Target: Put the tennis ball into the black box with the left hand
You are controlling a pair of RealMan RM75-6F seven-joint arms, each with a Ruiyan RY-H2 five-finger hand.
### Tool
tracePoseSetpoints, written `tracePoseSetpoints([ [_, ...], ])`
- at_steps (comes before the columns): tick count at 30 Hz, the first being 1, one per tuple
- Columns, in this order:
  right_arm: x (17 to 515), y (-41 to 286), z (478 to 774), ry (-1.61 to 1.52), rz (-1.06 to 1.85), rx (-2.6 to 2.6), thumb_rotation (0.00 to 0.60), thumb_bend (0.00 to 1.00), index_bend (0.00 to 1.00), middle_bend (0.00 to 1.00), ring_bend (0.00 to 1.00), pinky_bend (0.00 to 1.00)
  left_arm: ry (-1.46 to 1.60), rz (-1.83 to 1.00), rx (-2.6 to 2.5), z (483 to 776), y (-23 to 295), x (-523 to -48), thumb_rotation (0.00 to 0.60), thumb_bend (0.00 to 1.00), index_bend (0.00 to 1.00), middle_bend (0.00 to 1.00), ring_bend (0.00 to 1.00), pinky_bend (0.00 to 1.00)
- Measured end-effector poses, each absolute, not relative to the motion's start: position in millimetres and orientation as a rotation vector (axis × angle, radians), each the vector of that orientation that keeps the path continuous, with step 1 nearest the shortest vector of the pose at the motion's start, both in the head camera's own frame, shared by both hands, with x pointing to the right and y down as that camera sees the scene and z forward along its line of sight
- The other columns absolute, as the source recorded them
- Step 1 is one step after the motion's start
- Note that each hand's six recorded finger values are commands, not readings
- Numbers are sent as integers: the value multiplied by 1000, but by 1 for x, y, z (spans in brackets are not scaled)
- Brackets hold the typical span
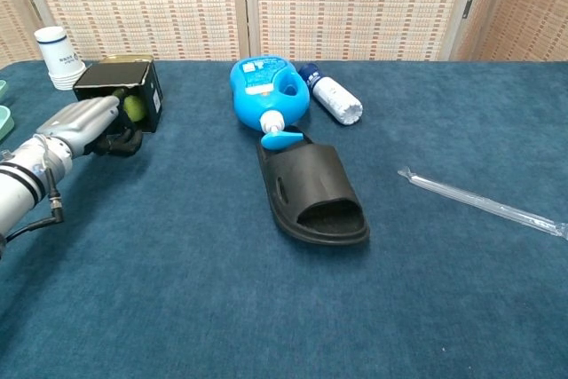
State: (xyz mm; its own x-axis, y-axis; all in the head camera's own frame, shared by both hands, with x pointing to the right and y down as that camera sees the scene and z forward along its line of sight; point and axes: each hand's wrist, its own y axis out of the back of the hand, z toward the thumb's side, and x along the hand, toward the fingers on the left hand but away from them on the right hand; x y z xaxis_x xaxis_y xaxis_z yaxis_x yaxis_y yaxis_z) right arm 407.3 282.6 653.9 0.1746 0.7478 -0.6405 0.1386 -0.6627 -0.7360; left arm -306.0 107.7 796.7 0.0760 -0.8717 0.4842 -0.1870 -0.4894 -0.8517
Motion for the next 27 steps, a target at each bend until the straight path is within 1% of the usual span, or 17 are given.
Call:
tracePoseSetpoints([
  [8,407,283,653,-831,1512,-1932,600,0,0,0,0,0,1064,-1412,-1782,792,100,-304,204,541,0,0,0,0],
  [17,407,283,651,-841,1499,-1927,600,0,0,0,0,0,1010,-1459,-1811,799,104,-309,204,538,6,0,0,0],
  [19,406,283,651,-842,1495,-1926,600,0,0,0,0,0,999,-1463,-1813,800,105,-310,209,539,25,0,0,0],
  [23,406,282,651,-845,1493,-1924,600,0,0,0,0,0,996,-1466,-1814,801,110,-313,201,538,69,0,0,0],
  [27,406,282,651,-845,1489,-1923,600,0,0,0,0,0,993,-1462,-1811,800,111,-312,207,522,142,0,0,0],
])
